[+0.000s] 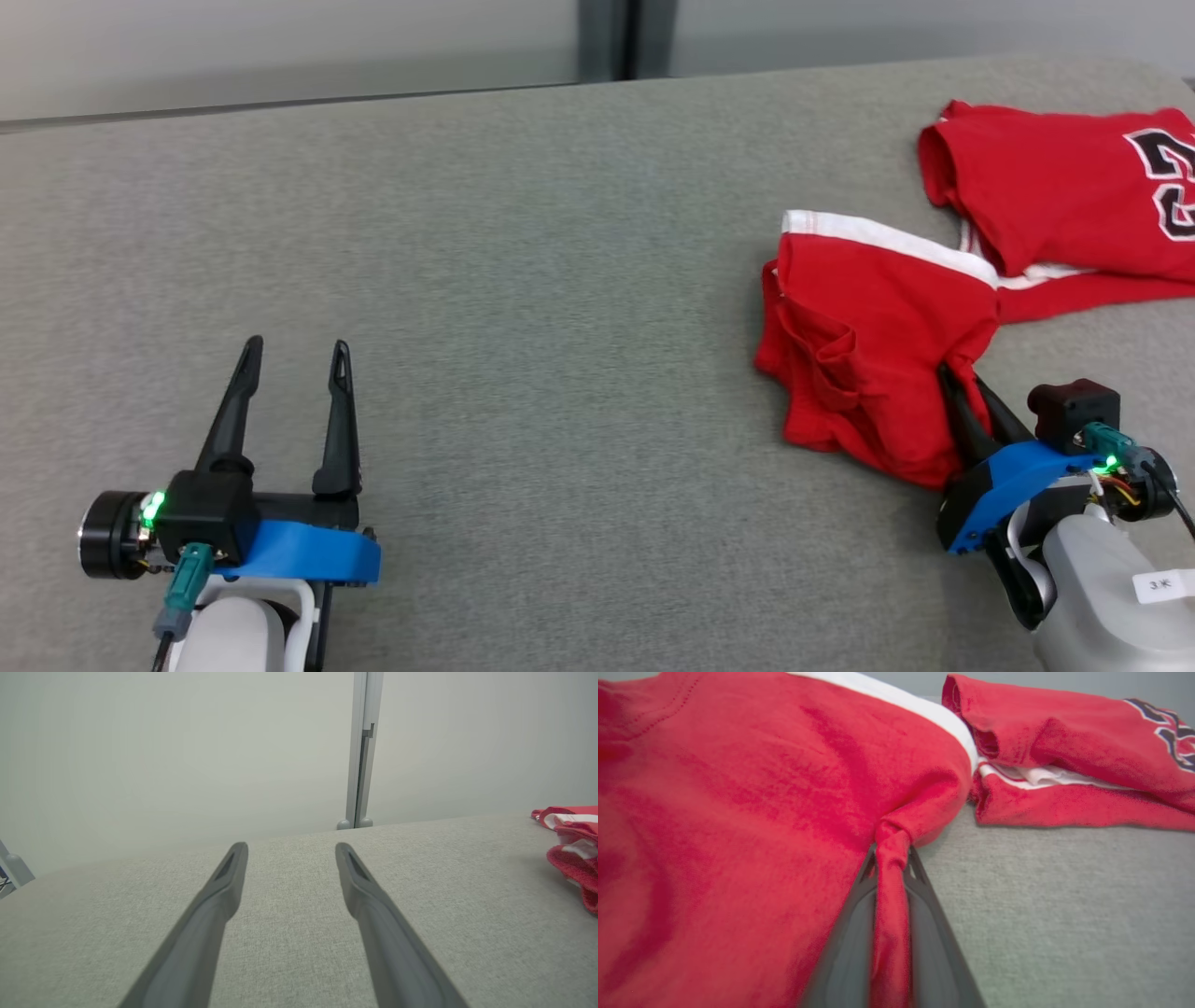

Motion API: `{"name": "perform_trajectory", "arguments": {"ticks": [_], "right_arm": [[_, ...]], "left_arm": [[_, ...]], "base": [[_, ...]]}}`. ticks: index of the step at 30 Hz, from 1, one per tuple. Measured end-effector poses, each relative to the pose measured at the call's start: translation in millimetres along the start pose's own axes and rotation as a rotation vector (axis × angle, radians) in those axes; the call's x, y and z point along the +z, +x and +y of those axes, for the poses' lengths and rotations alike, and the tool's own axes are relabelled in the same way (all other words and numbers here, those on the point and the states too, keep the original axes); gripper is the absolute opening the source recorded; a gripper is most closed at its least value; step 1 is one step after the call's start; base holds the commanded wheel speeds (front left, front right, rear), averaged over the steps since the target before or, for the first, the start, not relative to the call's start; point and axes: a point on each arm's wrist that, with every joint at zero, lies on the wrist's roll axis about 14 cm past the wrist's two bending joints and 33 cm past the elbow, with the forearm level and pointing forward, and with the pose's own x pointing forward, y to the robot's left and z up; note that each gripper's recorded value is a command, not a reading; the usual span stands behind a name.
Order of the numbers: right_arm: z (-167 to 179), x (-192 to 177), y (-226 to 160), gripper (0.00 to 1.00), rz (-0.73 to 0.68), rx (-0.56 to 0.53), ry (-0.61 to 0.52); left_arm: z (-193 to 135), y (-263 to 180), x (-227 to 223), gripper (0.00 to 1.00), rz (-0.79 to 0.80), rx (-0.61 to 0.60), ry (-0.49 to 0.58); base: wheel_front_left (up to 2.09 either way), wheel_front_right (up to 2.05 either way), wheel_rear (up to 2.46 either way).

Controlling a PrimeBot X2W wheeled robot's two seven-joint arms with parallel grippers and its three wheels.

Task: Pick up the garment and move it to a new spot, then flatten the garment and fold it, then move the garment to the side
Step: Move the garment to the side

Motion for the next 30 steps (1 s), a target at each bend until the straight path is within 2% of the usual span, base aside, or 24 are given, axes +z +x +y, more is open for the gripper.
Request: {"name": "perform_trajectory", "arguments": {"ticks": [6,12,17,22,30], "right_arm": [[-23,5,-6,0.00,-0.020,-0.044,-0.028],[-21,50,19,0.00,-0.118,-0.003,-0.123],[-30,82,44,0.00,-0.138,0.015,-0.230],[-73,106,61,0.00,-0.108,-0.048,-0.341],[-151,125,75,0.00,-0.016,-0.199,-0.397]], "left_arm": [[-15,22,-9,1.00,0.006,-0.061,0.000],[-15,30,-5,1.00,-0.018,-0.070,0.003],[-7,34,-4,1.00,-0.028,-0.056,0.008],[-1,42,-7,1.00,-0.038,-0.050,0.014],[5,57,-18,1.00,-0.045,-0.064,0.034]], "base": [[0.00,0.00,0.00],[0.00,0.00,0.00],[0.00,0.00,0.00],[0.00,0.00,0.00],[0.00,0.00,0.00]]}}
